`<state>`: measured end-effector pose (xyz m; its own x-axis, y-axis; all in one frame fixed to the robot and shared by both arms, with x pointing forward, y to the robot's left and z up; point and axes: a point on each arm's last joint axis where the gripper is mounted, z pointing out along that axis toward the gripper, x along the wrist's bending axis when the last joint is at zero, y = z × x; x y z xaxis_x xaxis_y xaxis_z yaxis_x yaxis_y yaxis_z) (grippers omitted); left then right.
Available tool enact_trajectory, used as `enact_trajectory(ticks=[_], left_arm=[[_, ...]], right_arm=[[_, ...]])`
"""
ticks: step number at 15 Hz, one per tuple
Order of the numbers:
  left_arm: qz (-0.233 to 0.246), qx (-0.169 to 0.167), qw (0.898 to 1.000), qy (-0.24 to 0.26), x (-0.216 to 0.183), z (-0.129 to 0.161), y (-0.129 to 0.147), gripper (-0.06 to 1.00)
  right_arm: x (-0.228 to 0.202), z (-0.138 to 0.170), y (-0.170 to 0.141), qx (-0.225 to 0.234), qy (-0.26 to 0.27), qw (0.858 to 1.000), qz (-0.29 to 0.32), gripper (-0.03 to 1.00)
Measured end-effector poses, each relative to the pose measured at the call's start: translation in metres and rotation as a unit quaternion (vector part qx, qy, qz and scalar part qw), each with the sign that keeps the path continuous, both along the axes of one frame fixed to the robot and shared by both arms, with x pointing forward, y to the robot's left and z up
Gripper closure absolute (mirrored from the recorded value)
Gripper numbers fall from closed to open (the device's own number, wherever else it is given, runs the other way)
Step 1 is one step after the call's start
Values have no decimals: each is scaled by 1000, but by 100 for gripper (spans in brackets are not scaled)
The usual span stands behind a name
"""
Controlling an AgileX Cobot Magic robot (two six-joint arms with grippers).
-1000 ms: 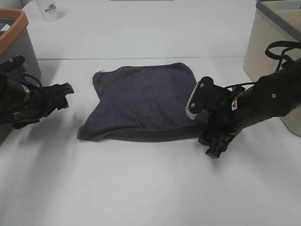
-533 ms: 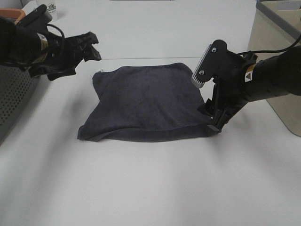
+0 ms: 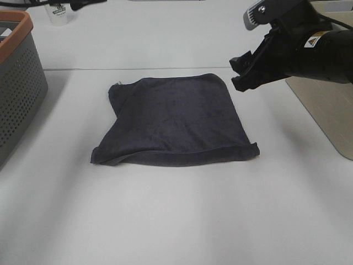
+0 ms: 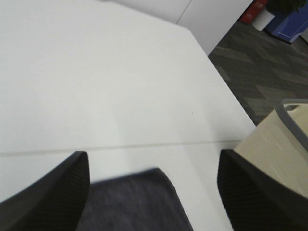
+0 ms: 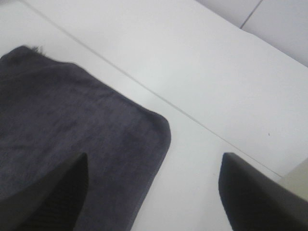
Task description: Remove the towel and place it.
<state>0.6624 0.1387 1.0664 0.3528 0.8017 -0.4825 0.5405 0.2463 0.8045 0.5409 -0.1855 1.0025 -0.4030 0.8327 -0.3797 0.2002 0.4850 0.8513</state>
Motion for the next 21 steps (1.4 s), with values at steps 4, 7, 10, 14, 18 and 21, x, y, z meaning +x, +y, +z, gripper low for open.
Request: enact_trajectory(ticks=[4, 7, 10, 14, 18, 21], left_arm=[[108, 125, 977, -132, 19, 34, 22, 27], [229, 330, 899, -172, 19, 51, 59, 29], [248, 411, 877, -38, 10, 53, 84, 29], [142, 330, 930, 82, 5, 52, 91, 21], [100, 333, 927, 144, -7, 51, 92, 19], [100, 333, 924, 157, -23, 67, 95, 19]], right_arm=[[4, 5, -6, 57, -16, 997, -57, 23], [4, 5, -7, 63, -13, 996, -62, 23], [10, 15, -8, 108, -7, 990, -94, 23], [35, 57, -11, 192, 94, 973, -85, 23], [47, 117, -14, 127, 179, 976, -10, 24], [55, 133, -26, 55, 247, 964, -84, 24]])
